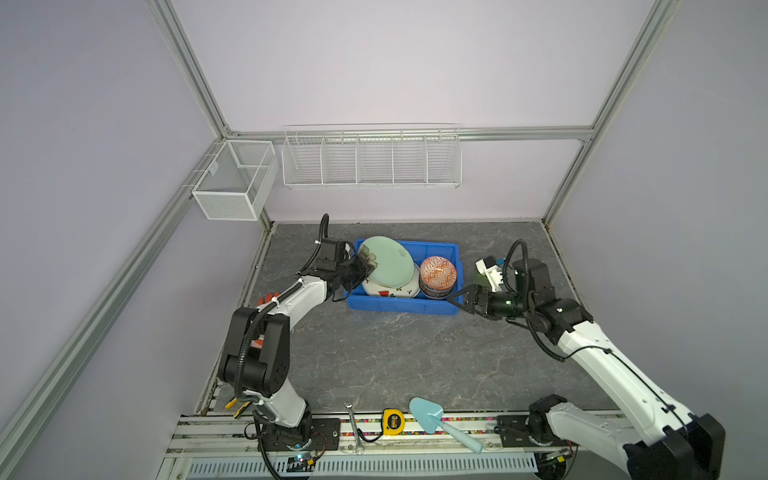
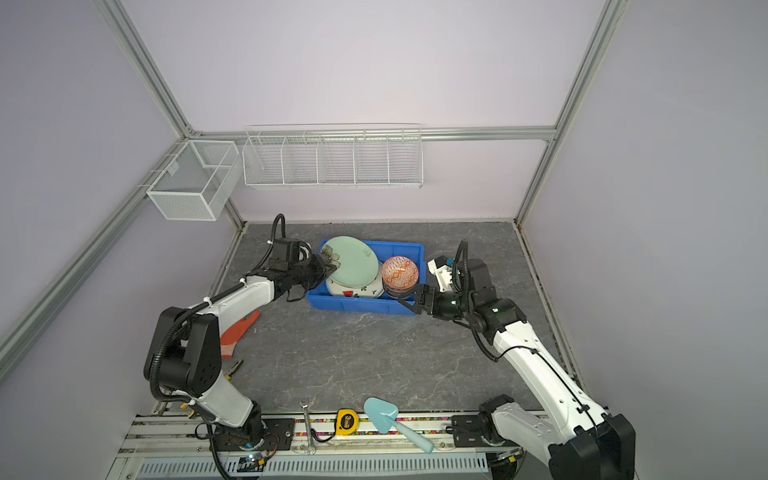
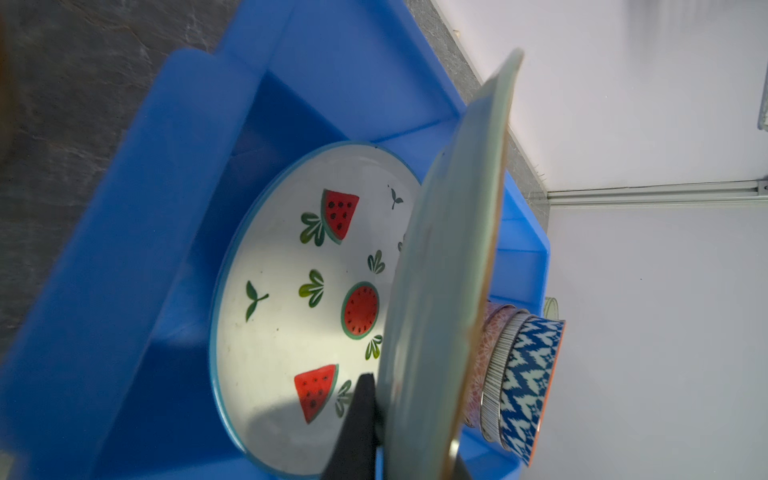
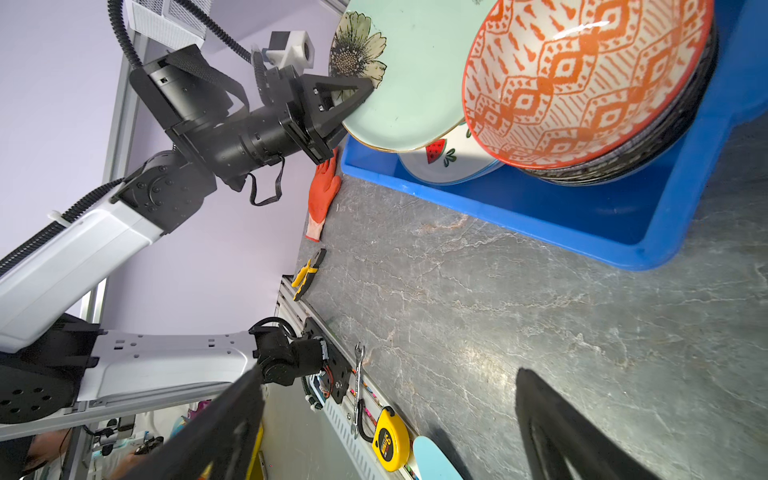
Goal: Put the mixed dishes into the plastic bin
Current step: 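Lower the flower plate into the bin with the left gripper while the right holds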
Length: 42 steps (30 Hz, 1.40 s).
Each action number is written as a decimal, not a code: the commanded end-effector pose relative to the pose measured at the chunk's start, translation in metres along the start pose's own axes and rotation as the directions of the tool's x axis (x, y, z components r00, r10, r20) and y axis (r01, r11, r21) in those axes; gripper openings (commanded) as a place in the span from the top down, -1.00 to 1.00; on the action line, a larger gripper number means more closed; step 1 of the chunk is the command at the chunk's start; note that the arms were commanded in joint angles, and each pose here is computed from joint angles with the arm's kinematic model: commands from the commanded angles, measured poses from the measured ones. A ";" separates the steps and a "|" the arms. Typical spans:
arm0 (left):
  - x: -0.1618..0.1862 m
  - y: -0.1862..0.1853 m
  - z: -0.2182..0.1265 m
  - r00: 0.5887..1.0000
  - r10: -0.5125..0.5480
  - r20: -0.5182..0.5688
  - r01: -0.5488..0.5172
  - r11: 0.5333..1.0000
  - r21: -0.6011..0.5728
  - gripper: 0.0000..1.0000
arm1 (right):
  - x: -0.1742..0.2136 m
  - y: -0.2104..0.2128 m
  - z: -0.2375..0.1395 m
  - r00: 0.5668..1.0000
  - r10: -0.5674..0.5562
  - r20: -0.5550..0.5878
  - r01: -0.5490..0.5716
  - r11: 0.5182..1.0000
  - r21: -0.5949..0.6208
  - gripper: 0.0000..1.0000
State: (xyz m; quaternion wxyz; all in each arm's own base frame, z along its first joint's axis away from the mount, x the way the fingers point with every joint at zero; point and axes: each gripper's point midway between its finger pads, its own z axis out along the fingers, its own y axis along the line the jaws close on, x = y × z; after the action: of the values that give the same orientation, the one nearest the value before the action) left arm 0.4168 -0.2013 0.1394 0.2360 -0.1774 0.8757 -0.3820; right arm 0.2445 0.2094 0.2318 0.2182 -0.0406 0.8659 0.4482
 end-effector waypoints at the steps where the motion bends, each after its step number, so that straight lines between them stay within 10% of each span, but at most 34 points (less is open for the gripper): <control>1: -0.029 -0.050 -0.008 0.992 0.091 0.087 -0.103 0.982 0.155 1.00 | -0.002 0.007 -0.008 1.000 -0.026 0.010 0.026 1.000 -0.013 -0.87; 42: -0.008 -0.001 0.020 0.995 0.091 0.030 -0.093 0.994 0.055 0.52 | 0.003 -0.003 -0.011 1.000 -0.007 0.020 0.007 1.000 0.001 -0.83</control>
State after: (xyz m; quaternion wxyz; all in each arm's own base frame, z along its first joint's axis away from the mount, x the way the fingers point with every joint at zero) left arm 0.4252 -0.2074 0.1160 0.2398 -0.1514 0.8805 -0.3798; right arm 0.2431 0.2006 0.2370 0.2297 -0.0330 0.8642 0.4464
